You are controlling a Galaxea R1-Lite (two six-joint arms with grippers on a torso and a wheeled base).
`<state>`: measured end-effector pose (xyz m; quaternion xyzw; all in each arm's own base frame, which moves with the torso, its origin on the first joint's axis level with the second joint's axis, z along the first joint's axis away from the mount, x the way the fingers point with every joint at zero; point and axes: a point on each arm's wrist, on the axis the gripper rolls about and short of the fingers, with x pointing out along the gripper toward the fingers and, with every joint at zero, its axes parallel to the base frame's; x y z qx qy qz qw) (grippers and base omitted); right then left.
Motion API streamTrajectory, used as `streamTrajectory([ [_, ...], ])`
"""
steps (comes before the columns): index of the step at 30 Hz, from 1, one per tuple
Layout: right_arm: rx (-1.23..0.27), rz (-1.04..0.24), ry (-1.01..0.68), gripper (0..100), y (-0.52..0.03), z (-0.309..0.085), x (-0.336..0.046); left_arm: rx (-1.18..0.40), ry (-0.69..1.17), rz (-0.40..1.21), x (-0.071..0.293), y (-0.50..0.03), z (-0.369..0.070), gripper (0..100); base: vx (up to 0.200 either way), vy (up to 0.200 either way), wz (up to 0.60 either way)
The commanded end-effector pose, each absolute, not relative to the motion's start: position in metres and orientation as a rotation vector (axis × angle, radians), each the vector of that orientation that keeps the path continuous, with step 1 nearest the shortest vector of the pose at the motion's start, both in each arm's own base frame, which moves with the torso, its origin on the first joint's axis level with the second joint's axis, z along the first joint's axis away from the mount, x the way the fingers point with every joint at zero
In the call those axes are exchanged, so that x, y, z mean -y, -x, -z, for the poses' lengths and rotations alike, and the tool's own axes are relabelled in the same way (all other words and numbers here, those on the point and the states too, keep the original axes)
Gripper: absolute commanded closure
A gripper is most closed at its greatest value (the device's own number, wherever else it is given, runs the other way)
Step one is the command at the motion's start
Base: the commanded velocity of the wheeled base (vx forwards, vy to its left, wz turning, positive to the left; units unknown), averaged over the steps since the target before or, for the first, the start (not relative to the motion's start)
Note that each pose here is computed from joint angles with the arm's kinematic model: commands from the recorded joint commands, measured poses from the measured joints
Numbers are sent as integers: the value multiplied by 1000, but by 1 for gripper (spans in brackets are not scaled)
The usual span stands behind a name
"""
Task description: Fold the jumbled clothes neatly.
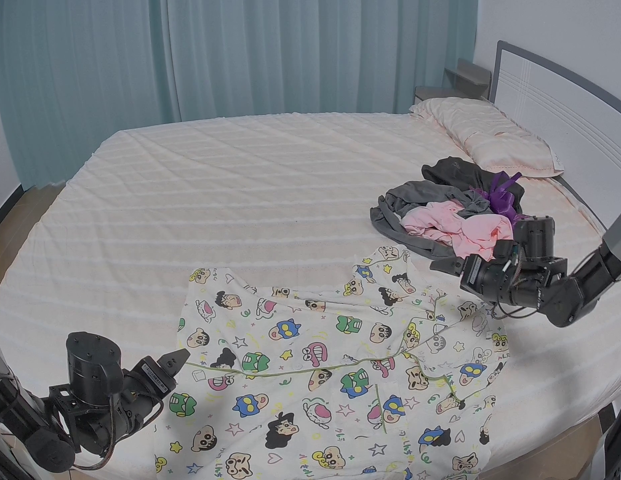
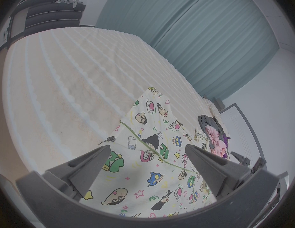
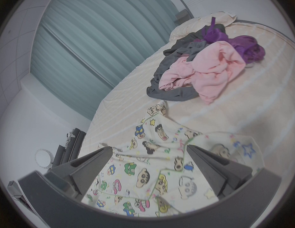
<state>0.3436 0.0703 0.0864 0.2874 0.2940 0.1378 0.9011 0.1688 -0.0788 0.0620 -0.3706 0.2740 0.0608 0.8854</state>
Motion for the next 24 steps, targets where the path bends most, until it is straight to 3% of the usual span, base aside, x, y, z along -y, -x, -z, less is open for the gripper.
streamTrajectory([
  [1, -699, -282, -581, 0, -387, -57, -89, -592, 766, -118, 81, -163, -59, 0, 0, 0, 0],
  [23, -709, -247, -479, 0, -473, -12, -119, -629, 776, -116, 83, -155, -55, 0, 0, 0, 0],
  [24, -709, -247, -479, 100, -473, -12, -119, -629, 776, -116, 83, -155, -55, 0, 0, 0, 0],
])
